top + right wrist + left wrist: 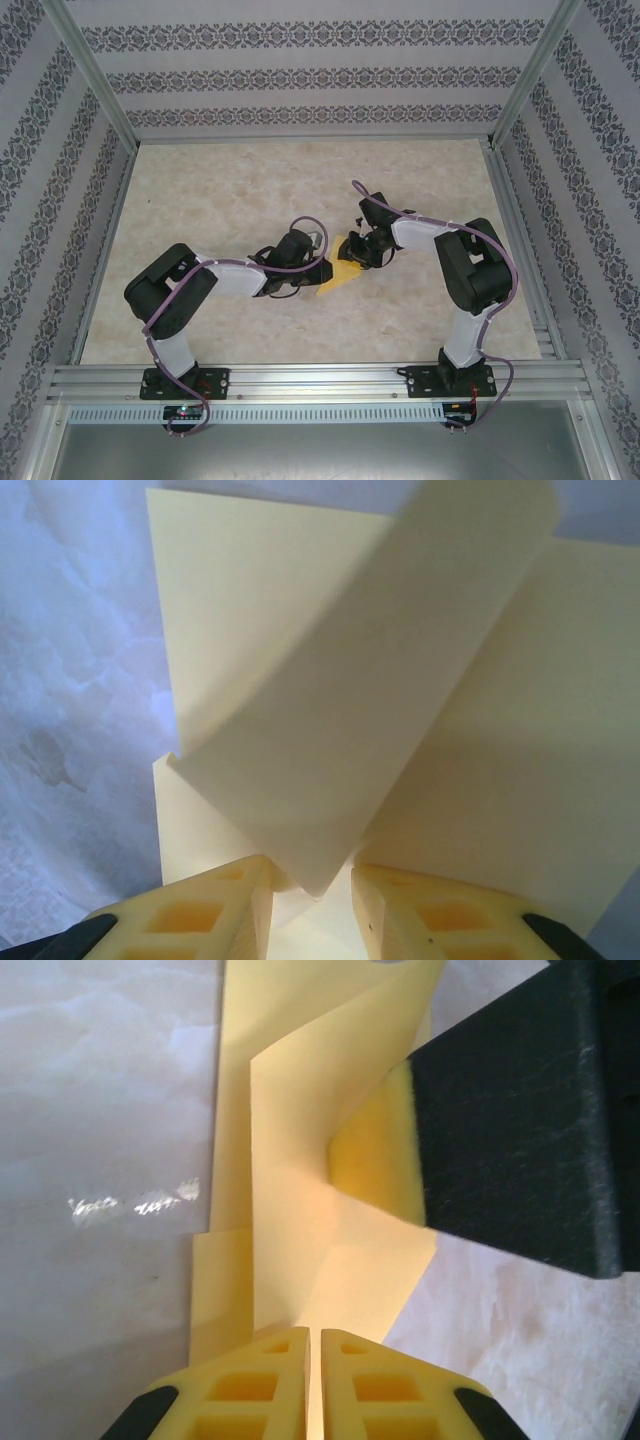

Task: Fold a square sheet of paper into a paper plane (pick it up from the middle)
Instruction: Fourth fold the wing at the center of the table.

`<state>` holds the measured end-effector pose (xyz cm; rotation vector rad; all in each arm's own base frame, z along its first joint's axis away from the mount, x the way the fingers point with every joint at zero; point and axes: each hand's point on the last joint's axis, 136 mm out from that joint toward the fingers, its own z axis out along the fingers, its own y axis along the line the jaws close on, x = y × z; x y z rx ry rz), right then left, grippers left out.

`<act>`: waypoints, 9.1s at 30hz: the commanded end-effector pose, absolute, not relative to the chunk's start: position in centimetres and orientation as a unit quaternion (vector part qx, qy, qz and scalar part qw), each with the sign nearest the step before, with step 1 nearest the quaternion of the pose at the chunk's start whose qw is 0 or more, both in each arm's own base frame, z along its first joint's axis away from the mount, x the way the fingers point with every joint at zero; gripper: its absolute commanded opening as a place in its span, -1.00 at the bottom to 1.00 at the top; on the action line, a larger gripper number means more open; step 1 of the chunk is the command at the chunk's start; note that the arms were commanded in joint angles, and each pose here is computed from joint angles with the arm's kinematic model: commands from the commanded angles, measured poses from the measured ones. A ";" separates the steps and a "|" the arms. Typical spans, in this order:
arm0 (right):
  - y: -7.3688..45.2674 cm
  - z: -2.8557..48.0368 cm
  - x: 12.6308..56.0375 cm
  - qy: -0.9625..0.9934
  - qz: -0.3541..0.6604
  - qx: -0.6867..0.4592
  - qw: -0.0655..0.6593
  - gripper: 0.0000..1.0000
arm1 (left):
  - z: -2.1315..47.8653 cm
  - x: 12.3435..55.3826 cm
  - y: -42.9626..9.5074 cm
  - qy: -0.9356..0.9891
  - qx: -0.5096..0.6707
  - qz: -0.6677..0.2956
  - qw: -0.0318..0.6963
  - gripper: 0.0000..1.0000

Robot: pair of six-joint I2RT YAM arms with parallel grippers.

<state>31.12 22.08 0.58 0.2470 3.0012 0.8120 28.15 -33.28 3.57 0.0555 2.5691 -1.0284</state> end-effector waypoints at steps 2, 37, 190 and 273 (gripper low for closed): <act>15.2 -6.9 27.1 0.987 0.084 0.128 -0.047 -0.37 | 1.7 27.4 -31.8 0.924 -0.004 -0.344 0.169 -0.79; 15.5 -7.6 26.9 0.989 0.079 0.109 -0.064 -0.34 | 3.8 29.5 -33.8 0.915 0.023 -0.355 0.191 -0.78; 23.4 0.7 33.0 0.934 0.349 0.017 0.073 -0.79 | -3.2 26.0 -29.0 0.973 -0.016 -0.221 0.067 -1.00; 19.2 -5.2 30.1 0.962 0.256 0.099 -0.005 -0.81 | 1.0 23.8 -31.5 0.958 0.004 -0.279 0.062 -0.70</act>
